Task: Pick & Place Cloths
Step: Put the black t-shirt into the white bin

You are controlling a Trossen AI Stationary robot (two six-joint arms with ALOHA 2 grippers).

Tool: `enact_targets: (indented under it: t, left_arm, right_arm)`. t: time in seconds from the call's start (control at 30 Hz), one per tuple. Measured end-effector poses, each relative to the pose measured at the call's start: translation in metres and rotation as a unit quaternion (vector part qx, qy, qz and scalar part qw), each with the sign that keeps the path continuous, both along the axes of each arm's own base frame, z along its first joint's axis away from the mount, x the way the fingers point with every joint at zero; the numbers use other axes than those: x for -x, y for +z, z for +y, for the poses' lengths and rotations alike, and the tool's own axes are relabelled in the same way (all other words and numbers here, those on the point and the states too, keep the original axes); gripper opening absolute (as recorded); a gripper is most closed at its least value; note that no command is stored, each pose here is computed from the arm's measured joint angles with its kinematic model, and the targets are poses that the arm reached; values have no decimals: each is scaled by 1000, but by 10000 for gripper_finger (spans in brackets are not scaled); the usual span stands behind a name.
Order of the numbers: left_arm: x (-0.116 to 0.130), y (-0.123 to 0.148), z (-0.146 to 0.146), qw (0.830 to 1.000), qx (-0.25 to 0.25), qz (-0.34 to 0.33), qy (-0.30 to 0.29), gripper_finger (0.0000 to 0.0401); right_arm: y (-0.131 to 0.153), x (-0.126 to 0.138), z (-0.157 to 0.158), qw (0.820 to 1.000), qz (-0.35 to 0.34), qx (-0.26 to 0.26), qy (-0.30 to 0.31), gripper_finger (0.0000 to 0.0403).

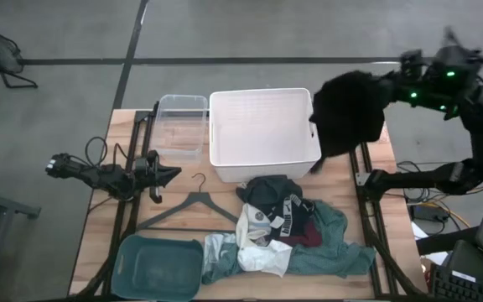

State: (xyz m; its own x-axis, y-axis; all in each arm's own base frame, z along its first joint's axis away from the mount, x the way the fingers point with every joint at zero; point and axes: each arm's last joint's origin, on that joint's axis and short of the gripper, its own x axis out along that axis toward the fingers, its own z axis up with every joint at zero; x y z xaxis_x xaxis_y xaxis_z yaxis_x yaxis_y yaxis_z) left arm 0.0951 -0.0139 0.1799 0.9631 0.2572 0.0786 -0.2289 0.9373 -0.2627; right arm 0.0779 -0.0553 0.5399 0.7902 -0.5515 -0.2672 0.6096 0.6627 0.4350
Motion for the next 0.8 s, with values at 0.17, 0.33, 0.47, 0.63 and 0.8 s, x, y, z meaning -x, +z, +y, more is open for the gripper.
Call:
enact_targets:
  t: [0.17,0.33,0.47,0.63,0.8]
  left_arm:
    - [0,0,0,1000,0,0,0,10]
    - [0,0,0,1000,0,0,0,10]
    - [0,0,0,1000,0,0,0,10]
    - [0,0,0,1000,0,0,0,10]
    - [0,0,0,1000,0,0,0,10]
  right_arm:
    - [27,-4,5,991,-98,66,60,8]
    - [44,-25,2,970,-182,94,134,8]
    - [50,-48,-5,958,-212,110,158,8]
    - [62,-71,-11,938,-259,154,172,8]
    - [68,-92,-22,927,-275,195,166,8]
